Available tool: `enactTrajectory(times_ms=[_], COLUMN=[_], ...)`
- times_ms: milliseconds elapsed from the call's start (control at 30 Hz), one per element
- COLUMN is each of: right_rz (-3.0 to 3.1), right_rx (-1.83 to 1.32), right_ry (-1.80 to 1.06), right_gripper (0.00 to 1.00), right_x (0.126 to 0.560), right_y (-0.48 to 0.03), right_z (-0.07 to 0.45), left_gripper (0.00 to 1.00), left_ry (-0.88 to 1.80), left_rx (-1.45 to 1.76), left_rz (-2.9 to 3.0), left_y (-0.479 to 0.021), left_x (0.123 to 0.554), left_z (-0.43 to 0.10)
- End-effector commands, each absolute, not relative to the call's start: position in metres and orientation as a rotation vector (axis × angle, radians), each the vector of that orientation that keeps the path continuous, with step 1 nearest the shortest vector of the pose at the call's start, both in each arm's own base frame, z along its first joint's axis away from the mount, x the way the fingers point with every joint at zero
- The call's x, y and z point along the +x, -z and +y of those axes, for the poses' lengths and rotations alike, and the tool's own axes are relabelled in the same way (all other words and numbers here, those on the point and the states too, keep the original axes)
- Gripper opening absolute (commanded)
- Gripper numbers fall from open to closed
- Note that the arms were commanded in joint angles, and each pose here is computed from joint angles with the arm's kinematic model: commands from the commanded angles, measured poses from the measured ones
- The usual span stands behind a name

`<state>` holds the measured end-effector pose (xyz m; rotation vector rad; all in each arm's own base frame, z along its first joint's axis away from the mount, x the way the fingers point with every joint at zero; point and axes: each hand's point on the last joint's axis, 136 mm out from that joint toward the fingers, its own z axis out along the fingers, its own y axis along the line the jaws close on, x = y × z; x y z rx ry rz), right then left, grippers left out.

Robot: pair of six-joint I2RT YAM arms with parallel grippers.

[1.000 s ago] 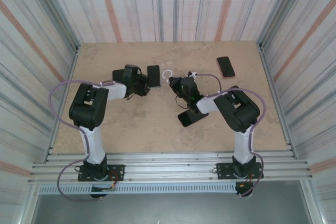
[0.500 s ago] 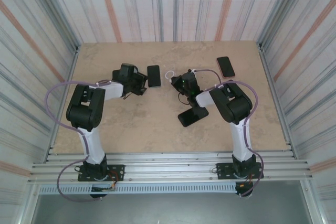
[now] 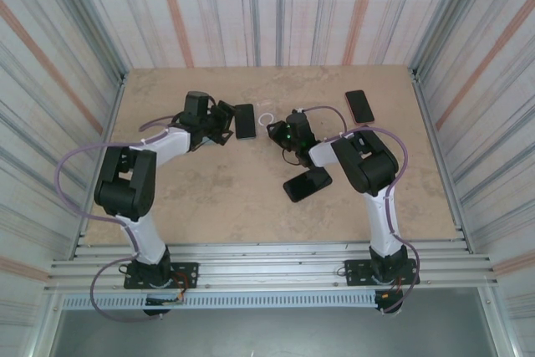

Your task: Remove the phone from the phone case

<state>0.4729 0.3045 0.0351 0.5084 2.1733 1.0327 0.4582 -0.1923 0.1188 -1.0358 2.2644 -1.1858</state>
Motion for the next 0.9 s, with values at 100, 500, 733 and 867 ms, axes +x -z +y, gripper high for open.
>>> enactTrajectory(times_ms=[100, 500, 733, 867], right_rz=[2.221, 2.305, 2.331, 2.402], right_rx=[0.407, 0.298, 0.381, 0.473], right_ry=[-0.921, -0.655, -0.56, -0.549], right_gripper=[0.41, 0.73, 0.88, 0.92], right_x=[0.473, 0.453, 0.422, 0.39], right_y=[-0.054, -0.094, -0.114, -0.122], right_z=[0.297, 0.267, 0.232, 0.218], left_gripper=[0.93, 0.99, 0.99, 0.99], left_ry=[1.189, 1.08, 0.945, 0.926], left_rx=[-0.869, -0.424, -0.098, 0.028], left_rz=[2.259, 2.245, 2.265, 2.269], left_y=[-0.153, -0.202, -0.215, -0.219], left_x=[0.457, 0.441, 0.418, 0.408], left_z=[-0.192, -0.187, -0.181, -0.182])
